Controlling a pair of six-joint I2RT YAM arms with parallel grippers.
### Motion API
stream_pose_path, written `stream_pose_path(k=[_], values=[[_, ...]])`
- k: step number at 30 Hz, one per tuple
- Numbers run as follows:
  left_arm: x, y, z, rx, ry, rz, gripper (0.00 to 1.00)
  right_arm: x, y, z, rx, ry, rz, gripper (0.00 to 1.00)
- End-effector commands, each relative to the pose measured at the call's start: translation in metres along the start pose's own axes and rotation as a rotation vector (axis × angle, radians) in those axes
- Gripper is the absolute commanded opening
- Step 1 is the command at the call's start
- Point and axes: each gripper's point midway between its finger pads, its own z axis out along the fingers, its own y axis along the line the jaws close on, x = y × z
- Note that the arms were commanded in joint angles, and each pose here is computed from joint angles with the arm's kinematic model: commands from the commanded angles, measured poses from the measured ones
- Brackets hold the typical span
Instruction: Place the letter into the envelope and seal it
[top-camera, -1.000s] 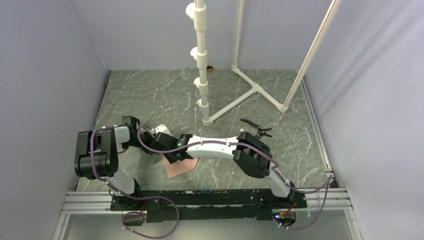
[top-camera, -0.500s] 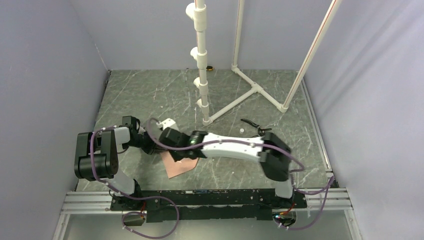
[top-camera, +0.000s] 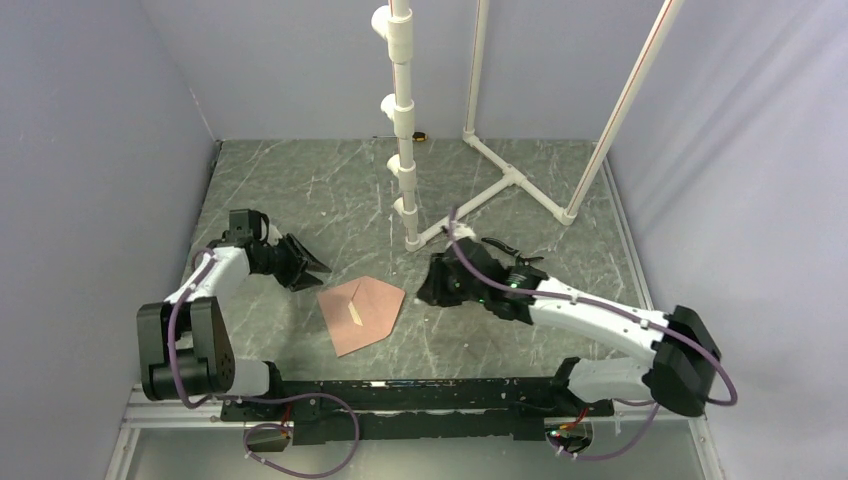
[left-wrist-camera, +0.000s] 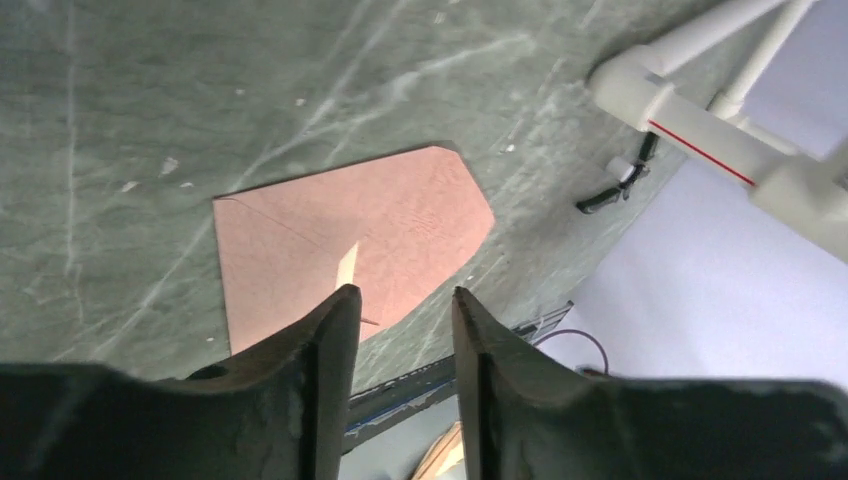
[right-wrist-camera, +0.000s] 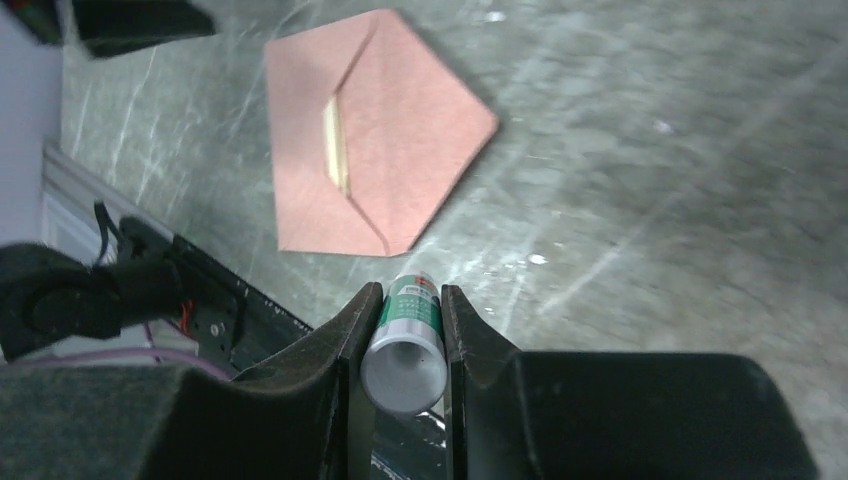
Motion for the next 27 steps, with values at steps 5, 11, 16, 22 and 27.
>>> stream_pose_path(k=[5,11,16,22,27], values=[[0.006,-0.016,-0.036,-0.014,-0.057,0.106,0.68,-0.017,-0.046,-0.007,-0.11,-0.048,0.431,0.0],[0.024,-0.012,-0.032,0.057,-0.017,0.133,0.9,-0.023,-0.08,-0.004,-0.197,-0.067,0.7,0.0],[0.038,-0.007,-0.025,0.082,0.054,0.127,0.88,-0.015,-0.109,0.002,-0.226,-0.059,0.857,0.04],[0.034,-0.006,-0.025,0.054,0.048,0.106,0.87,-0.022,-0.14,0.009,-0.246,-0.074,0.949,0.06],[0.033,-0.003,-0.021,0.038,0.065,0.092,0.85,-0.034,-0.16,0.017,-0.239,-0.09,0.987,0.06]])
